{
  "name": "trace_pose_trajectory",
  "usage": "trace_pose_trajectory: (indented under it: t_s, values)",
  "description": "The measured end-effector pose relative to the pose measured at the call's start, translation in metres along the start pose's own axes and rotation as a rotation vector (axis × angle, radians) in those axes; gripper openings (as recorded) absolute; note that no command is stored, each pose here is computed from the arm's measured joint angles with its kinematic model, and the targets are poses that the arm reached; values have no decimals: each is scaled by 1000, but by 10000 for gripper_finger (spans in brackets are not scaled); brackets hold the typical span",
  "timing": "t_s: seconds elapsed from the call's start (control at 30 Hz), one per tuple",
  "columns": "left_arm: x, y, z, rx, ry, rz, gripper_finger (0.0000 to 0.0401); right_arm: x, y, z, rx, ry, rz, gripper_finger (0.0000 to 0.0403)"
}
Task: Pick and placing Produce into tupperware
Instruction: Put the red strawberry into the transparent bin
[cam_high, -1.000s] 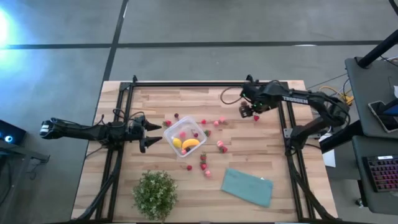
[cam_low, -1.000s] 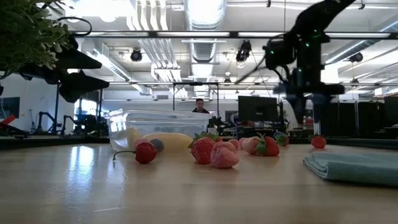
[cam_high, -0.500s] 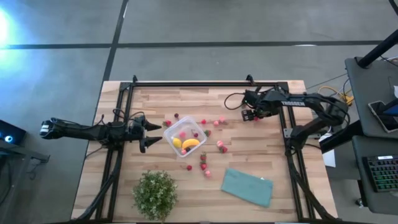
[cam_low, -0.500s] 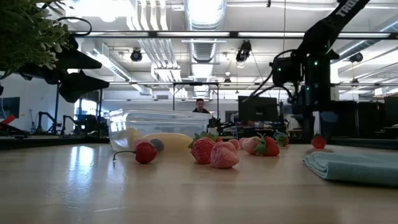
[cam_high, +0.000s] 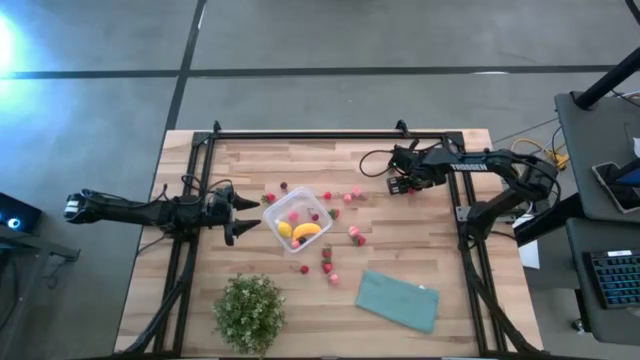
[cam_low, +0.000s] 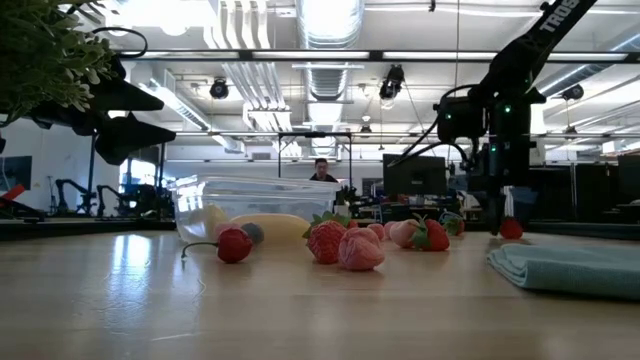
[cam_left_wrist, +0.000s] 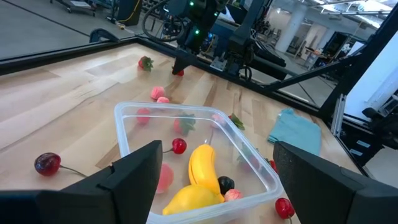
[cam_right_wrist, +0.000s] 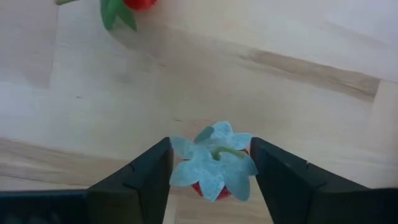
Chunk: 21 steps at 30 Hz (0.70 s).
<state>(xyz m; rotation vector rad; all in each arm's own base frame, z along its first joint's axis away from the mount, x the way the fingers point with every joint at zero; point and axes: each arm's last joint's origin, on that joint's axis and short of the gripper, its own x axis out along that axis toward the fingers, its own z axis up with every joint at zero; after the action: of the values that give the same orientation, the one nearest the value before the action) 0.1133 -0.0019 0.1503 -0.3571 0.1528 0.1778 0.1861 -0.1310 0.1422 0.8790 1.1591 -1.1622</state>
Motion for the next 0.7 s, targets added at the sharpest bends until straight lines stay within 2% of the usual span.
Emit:
trace_pose_trajectory:
  t_s: [0.27,0.43,0.6,0.7]
  values:
    - [0,0,0,0,0,0,293,0,-2,-3,-11,33,-16,163]
    - [0,0,0,0,-1,0,293,-1,-3,-5,-47,64,-12,153]
    - [0,0,0,0,0,0,293,-5,0,-4,-50,98,55,152]
    - [0,0,0,0,0,0,293,-19,14,1,-94,64,172,151]
